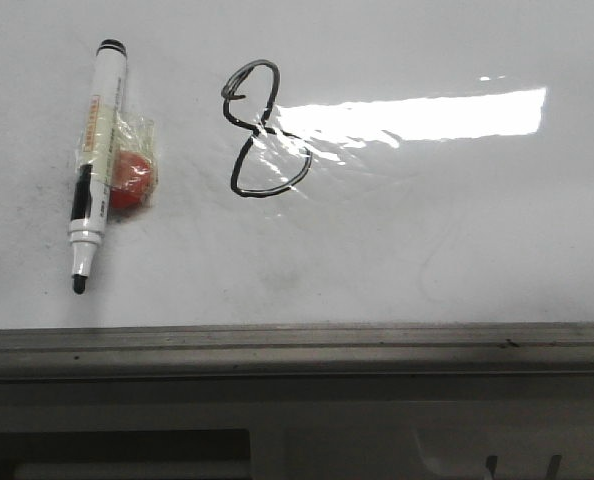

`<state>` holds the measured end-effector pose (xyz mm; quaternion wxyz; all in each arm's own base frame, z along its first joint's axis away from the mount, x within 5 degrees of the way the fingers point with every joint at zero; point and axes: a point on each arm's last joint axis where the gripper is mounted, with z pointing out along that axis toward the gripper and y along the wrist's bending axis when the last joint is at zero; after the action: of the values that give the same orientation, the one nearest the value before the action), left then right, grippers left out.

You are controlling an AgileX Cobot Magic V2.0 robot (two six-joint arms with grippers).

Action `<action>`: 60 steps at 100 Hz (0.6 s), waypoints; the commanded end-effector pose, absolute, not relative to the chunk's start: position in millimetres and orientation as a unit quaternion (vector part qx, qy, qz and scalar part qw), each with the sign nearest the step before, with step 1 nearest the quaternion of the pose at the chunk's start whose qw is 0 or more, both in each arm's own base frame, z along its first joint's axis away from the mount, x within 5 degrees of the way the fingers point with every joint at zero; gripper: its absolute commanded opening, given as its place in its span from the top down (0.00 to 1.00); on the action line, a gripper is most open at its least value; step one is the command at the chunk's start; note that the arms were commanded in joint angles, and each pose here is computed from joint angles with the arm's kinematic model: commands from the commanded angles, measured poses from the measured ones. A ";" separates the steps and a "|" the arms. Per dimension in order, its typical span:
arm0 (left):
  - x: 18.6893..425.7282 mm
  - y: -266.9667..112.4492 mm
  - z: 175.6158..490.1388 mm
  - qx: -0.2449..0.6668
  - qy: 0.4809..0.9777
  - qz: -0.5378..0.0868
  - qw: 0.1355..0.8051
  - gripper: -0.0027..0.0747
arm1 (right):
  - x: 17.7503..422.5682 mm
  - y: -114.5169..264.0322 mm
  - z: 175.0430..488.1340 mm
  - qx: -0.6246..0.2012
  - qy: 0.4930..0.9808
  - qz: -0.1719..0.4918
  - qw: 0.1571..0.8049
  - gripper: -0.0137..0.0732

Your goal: Write number 8 on whiteboard

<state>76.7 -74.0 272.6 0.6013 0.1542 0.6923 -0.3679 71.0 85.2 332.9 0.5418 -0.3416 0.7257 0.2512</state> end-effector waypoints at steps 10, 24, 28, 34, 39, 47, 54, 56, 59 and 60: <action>63.5 -61.3 271.9 0.156 0.671 -0.373 0.622 0.99 | 45.7 53.6 324.5 -0.317 0.664 0.278 0.618 0.92; 58.4 -56.4 271.7 0.153 0.661 -0.377 0.630 0.99 | 32.2 37.0 315.1 -0.306 0.642 0.289 0.641 0.92; 58.1 -56.1 272.0 0.153 0.660 -0.378 0.631 0.99 | 29.8 34.2 314.1 -0.304 0.639 0.291 0.644 0.92; 58.2 -56.2 271.9 0.153 0.661 -0.378 0.631 0.99 | 27.4 31.1 311.8 -0.302 0.635 0.292 0.648 0.92; 58.2 -56.2 271.9 0.153 0.661 -0.378 0.631 0.99 | 26.4 29.9 311.1 -0.302 0.635 0.292 0.648 0.92; 58.2 -56.2 271.9 0.153 0.661 -0.378 0.631 0.99 | 26.5 30.0 311.1 -0.302 0.635 0.292 0.648 0.92; 58.2 -56.2 271.9 0.153 0.661 -0.378 0.631 0.99 | 26.5 30.0 311.1 -0.302 0.635 0.292 0.648 0.92; 58.2 -56.2 271.9 0.153 0.661 -0.378 0.631 0.99 | 26.5 30.0 311.1 -0.302 0.635 0.292 0.648 0.92; 58.2 -56.2 271.9 0.153 0.661 -0.378 0.631 0.99 | 26.5 30.0 311.1 -0.302 0.635 0.292 0.648 0.92; 58.2 -56.2 271.9 0.153 0.661 -0.378 0.631 0.99 | 26.5 30.0 311.1 -0.302 0.635 0.292 0.648 0.92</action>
<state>58.2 -56.0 257.3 0.6058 0.1606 0.6905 -0.3610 26.6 30.8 297.3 0.6168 -0.3119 0.6638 0.2858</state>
